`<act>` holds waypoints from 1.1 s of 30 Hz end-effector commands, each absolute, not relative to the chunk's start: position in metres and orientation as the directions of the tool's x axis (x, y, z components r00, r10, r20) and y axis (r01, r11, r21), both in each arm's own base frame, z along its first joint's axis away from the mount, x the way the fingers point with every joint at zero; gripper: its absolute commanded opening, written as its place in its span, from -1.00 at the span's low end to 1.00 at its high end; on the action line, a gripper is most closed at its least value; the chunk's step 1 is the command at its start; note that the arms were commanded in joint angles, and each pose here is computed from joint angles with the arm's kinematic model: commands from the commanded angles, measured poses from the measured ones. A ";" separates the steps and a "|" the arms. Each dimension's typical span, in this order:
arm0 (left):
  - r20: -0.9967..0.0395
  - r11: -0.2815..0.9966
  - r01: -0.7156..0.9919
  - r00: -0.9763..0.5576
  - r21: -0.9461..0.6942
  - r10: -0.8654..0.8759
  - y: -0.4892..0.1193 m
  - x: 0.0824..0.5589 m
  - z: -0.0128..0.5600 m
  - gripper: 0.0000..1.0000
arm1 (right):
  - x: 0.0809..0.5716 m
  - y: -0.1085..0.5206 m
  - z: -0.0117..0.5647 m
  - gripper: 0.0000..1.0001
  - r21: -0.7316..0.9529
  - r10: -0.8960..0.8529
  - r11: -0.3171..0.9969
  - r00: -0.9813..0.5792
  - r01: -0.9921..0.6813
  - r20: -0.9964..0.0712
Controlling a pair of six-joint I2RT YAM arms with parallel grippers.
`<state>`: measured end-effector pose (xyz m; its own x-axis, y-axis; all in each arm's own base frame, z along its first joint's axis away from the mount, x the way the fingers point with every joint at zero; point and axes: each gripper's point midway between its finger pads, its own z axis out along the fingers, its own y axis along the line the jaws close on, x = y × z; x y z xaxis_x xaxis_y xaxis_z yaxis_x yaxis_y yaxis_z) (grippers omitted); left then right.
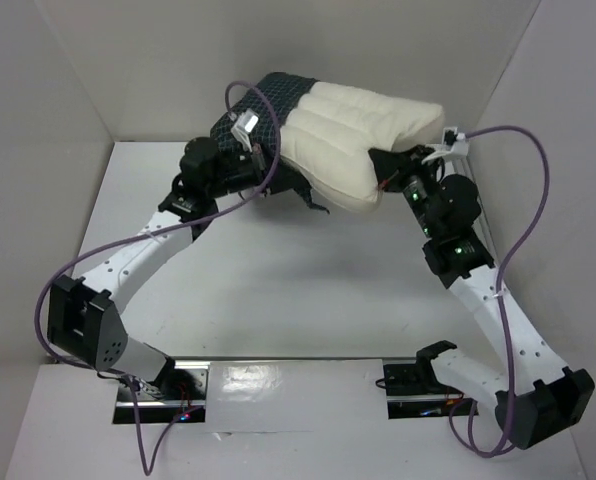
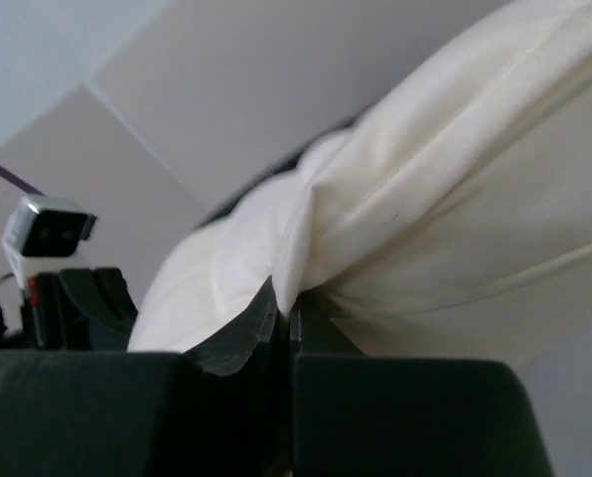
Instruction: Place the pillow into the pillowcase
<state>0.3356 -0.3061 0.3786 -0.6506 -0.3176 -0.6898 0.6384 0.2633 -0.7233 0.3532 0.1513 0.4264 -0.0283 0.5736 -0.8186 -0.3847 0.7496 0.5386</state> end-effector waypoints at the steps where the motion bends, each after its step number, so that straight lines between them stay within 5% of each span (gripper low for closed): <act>1: -0.659 0.169 0.637 -0.730 -0.753 -0.184 -0.331 0.293 0.323 -1.00 | 0.350 0.162 0.273 -1.00 0.544 0.456 0.809 -0.346 -0.223 -0.820; 3: -0.609 0.151 0.593 -0.787 -0.791 -0.098 -0.344 0.267 0.285 -0.90 | 0.329 0.154 0.215 -1.00 0.544 0.436 0.824 -0.439 -0.155 -0.785; 4: -0.549 0.173 0.533 -0.833 -0.828 -0.063 -0.339 0.257 0.254 -0.27 | 0.321 0.154 0.201 -1.00 0.552 0.436 0.821 -0.464 -0.146 -0.771; 5: -0.540 0.151 0.530 -0.841 -0.834 -0.029 -0.340 0.245 0.246 0.08 | 0.308 0.153 0.173 -1.00 0.547 0.415 0.827 -0.518 -0.128 -0.748; 6: -0.518 0.163 0.508 -0.855 -0.846 -0.021 -0.335 0.242 0.239 0.34 | 0.300 0.151 0.165 -1.00 0.546 0.407 0.828 -0.537 -0.124 -0.739; 8: -0.594 0.207 0.577 -0.804 -0.790 -0.028 -0.322 0.245 0.248 0.54 | 0.290 0.151 0.148 -1.00 0.544 0.392 0.832 -0.575 -0.112 -0.718; 9: -0.561 0.277 0.537 -0.828 -0.797 -0.009 -0.312 0.242 0.241 0.54 | 0.285 0.150 0.140 -1.00 0.531 0.369 0.839 -0.595 -0.117 -0.714; 11: -0.709 0.330 0.666 -0.705 -0.669 -0.016 -0.298 0.250 0.282 0.43 | 0.277 0.146 0.126 -1.00 0.506 0.338 0.856 -0.627 -0.105 -0.702; 12: -0.738 0.406 0.664 -0.674 -0.628 -0.040 -0.288 0.261 0.289 0.15 | 0.275 0.147 0.125 -1.00 0.510 0.336 0.853 -0.630 -0.111 -0.700; 16: -0.791 0.606 0.604 -0.607 -0.518 -0.071 -0.257 0.293 0.307 -0.44 | 0.268 0.154 0.123 -1.00 0.493 0.277 0.852 -0.650 -0.173 -0.707; 18: -0.783 0.716 0.503 -0.614 -0.484 -0.098 -0.247 0.329 0.297 -0.38 | 0.266 0.160 0.124 -1.00 0.501 0.256 0.840 -0.663 -0.207 -0.703; 19: -0.779 0.755 0.465 -0.621 -0.461 -0.093 -0.244 0.342 0.288 -0.07 | 0.264 0.159 0.120 -1.00 0.491 0.242 0.847 -0.674 -0.205 -0.698; 25: -0.769 0.952 0.099 -0.616 -0.291 -0.171 -0.214 0.434 0.229 0.05 | 0.261 0.156 0.116 -1.00 0.478 0.231 0.856 -0.682 -0.197 -0.694; 33: -0.794 0.988 -0.103 -0.589 -0.113 -0.153 -0.222 0.497 0.175 0.17 | 0.261 0.156 0.112 -1.00 0.465 0.215 0.862 -0.688 -0.199 -0.693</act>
